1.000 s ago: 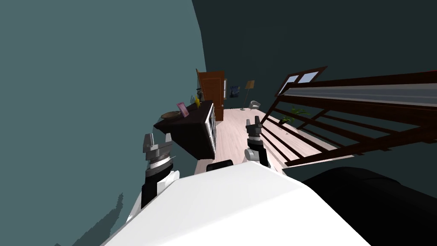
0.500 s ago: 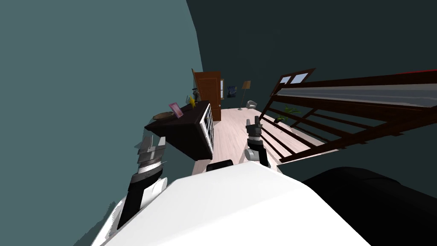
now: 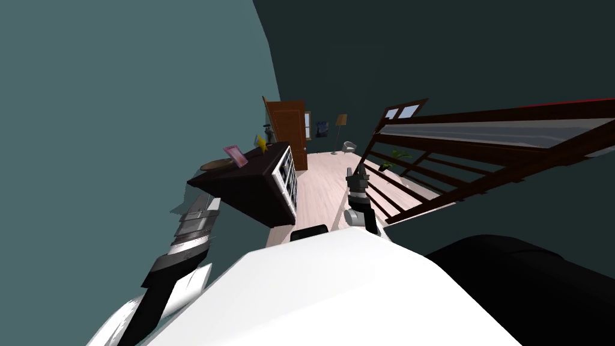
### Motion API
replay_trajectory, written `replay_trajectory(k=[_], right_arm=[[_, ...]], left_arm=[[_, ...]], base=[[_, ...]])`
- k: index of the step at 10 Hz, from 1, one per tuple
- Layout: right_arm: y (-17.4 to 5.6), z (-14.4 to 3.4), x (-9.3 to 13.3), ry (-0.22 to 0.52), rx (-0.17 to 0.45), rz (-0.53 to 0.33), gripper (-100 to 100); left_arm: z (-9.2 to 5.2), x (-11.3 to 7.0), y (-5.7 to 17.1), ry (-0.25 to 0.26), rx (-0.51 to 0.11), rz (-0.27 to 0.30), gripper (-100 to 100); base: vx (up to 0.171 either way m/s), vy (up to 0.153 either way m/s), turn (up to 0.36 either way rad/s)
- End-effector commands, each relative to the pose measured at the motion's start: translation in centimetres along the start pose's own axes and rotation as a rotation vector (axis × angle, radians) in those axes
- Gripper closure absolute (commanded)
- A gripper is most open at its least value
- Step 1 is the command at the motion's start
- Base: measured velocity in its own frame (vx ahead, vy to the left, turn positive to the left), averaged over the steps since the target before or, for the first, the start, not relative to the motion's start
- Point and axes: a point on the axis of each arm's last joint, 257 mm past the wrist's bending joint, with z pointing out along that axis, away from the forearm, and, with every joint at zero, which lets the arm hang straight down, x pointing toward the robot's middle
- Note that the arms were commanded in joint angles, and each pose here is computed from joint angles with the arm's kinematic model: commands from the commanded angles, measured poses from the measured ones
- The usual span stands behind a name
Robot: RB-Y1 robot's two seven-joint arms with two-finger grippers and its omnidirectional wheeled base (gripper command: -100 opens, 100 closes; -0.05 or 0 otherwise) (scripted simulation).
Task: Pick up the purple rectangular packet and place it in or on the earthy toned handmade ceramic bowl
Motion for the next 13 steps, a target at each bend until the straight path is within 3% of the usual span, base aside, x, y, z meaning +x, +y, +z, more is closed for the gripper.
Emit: replay_trajectory(k=[1,2,4,5,6,7,9,10,12,13], right_arm=[[0.0,0.0,0.0,0.000,0.000,0.000,0],[0.0,0.0,0.0,0.000,0.000,0.000,0],[0.0,0.0,0.0,0.000,0.000,0.000,0],[0.0,0.0,0.0,0.000,0.000,0.000,0],[0.0,0.0,0.0,0.000,0.000,0.000,0],[0.0,0.0,0.0,0.000,0.000,0.000,0],[0.0,0.0,0.0,0.000,0.000,0.000,0],[0.0,0.0,0.0,0.000,0.000,0.000,0],[0.0,0.0,0.0,0.000,0.000,0.000,0],[0.0,0.0,0.0,0.000,0.000,0.000,0]], left_arm=[[-0.3,-1.5,0.9,0.025,-0.037,0.079,-100],[-0.2,-1.9,0.9,0.019,-0.036,0.090,-100],[-0.7,-4.3,2.3,0.061,-0.098,0.214,-100],[-0.7,-4.9,2.2,0.053,-0.096,0.230,-100],[-0.9,-6.1,2.8,0.072,-0.126,0.289,-100],[-0.9,-6.5,2.7,0.068,-0.125,0.297,-100],[-1.1,-9.2,3.5,0.101,-0.181,0.415,-100],[-1.1,-9.7,3.3,0.095,-0.179,0.426,-100],[-1.2,-12.2,3.8,0.127,-0.229,0.531,-100],[-1.1,-12.7,3.5,0.120,-0.227,0.543,-100]], base=[[-0.016,-0.078,-0.073],[-0.006,-0.066,-0.042],[-0.015,-0.097,-0.114],[-0.016,-0.083,-0.032],[-0.006,-0.086,-0.083],[-0.003,-0.060,-0.036],[0.001,-0.077,-0.108],[0.003,-0.066,-0.040],[0.015,-0.062,-0.108],[0.014,-0.046,-0.042]])
